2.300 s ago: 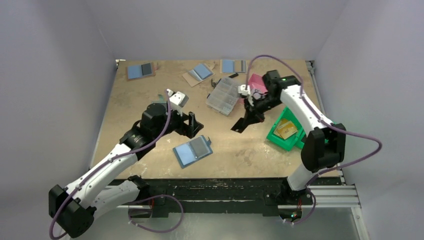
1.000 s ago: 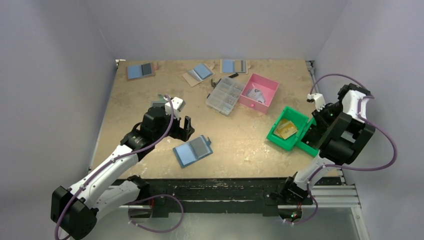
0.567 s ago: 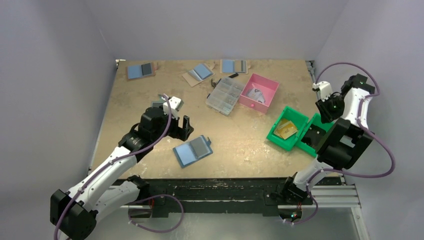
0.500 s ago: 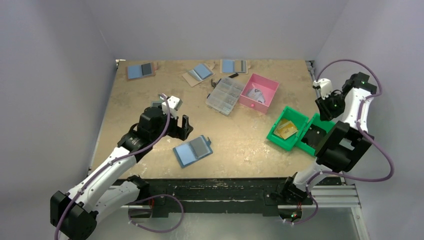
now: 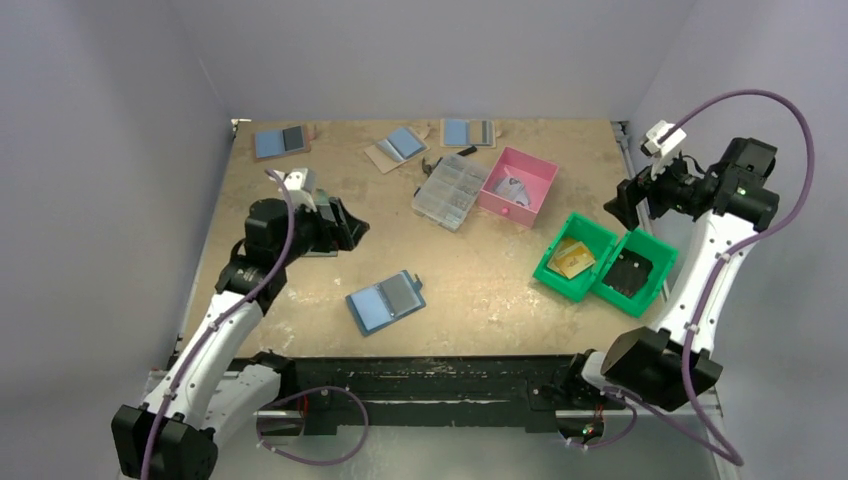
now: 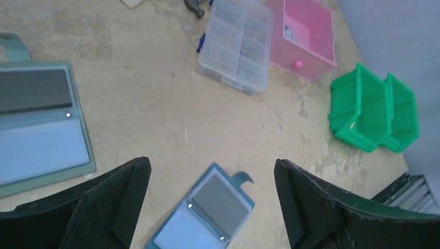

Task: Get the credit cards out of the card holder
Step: Reset both arms

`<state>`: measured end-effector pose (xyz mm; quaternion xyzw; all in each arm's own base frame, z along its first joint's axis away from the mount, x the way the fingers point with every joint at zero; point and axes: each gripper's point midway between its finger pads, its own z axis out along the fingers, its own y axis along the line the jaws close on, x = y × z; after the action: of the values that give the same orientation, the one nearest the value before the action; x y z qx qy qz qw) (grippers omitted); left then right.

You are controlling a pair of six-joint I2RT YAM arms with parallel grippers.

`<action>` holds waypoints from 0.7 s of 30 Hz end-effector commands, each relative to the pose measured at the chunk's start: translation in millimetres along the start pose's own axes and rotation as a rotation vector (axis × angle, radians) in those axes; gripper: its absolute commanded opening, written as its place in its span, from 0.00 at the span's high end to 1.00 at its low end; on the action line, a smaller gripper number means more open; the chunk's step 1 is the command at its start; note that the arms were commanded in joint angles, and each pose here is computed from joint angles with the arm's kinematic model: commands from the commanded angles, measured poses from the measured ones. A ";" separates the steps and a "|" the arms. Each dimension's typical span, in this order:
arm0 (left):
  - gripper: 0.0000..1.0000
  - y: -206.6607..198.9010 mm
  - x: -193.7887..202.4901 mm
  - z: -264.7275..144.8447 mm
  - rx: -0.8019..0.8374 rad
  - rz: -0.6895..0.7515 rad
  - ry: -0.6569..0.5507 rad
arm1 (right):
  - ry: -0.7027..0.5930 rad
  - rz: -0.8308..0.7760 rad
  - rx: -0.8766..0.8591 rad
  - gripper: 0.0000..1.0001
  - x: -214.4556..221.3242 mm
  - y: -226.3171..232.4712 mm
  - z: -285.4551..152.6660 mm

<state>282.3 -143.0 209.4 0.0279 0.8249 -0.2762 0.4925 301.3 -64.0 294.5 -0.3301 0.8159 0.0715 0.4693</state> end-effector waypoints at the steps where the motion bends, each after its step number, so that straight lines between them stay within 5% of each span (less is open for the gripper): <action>1: 0.02 -16.5 -66.5 -12.8 0.079 -0.119 -0.128 | -0.259 0.026 0.000 0.01 -71.4 9.1 -17.9; 12: 0.01 16.9 -120.4 -37.6 -0.088 -0.300 -0.174 | -0.467 0.541 -0.239 0.01 -123.3 24.0 -19.4; 21: 0.01 22.8 -168.1 -81.9 -0.290 -0.270 -0.261 | -0.556 0.566 -0.120 0.01 -198.3 46.0 -0.6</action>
<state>320.3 -69.5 343.7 -0.1568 0.7879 -0.2718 0.5299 339.7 39.8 384.0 -0.0976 0.7467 0.3620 0.5494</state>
